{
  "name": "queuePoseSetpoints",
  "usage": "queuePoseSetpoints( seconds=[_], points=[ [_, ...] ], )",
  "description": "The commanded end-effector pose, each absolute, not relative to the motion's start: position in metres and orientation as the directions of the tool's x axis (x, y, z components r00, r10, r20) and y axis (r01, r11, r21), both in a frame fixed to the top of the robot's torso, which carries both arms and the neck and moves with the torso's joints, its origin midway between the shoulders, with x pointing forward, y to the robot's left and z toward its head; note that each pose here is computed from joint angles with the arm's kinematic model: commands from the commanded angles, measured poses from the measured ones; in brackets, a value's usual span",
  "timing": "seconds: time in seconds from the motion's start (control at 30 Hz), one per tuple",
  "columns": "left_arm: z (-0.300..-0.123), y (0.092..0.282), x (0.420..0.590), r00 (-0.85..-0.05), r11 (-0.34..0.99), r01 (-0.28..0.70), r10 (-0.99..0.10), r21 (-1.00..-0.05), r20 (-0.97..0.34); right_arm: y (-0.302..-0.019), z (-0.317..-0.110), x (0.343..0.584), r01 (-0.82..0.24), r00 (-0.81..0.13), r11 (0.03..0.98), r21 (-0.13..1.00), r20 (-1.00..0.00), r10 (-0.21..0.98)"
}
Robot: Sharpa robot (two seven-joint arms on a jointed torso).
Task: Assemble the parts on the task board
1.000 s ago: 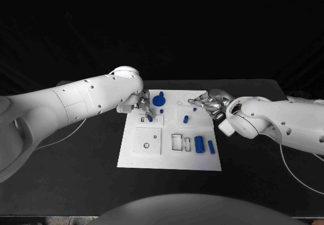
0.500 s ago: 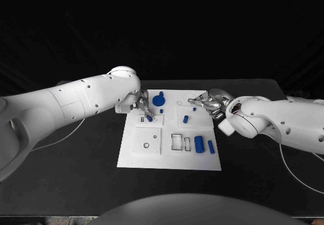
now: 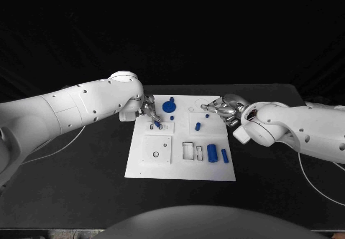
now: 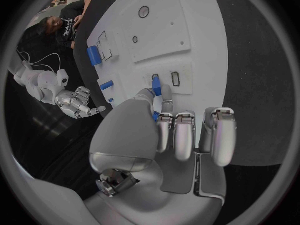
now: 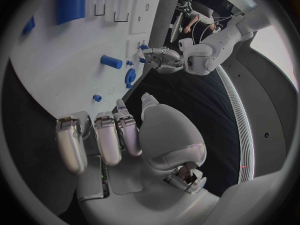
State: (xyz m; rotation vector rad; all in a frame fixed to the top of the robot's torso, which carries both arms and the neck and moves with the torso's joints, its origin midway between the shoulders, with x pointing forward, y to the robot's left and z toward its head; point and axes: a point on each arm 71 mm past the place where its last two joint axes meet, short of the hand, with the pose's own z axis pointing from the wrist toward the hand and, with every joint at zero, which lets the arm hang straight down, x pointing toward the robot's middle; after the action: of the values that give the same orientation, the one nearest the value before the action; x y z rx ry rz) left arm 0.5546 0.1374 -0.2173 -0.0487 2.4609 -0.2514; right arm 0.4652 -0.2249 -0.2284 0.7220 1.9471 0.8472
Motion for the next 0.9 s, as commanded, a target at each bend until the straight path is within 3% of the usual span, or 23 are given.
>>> queuePoseSetpoints(
  seconds=[0.03, 0.37, 0.9],
  points=[
    [-0.216, 0.138, 0.554, -0.764, 0.972, -0.005, -0.154, -0.233, -0.626, -0.225, -0.229, 0.465, 0.150, -0.463, 0.603, 0.783, -0.483, 0.743],
    [-0.213, 0.146, 0.542, -0.721, 0.963, -0.037, -0.210, -0.267, -0.660, -0.226, -0.229, 0.465, 0.152, -0.462, 0.603, 0.783, -0.483, 0.744],
    [-0.205, 0.143, 0.519, -0.641, 0.951, -0.036, -0.257, -0.306, -0.723, -0.227, -0.230, 0.464, 0.154, -0.460, 0.603, 0.783, -0.483, 0.745]
  ],
)
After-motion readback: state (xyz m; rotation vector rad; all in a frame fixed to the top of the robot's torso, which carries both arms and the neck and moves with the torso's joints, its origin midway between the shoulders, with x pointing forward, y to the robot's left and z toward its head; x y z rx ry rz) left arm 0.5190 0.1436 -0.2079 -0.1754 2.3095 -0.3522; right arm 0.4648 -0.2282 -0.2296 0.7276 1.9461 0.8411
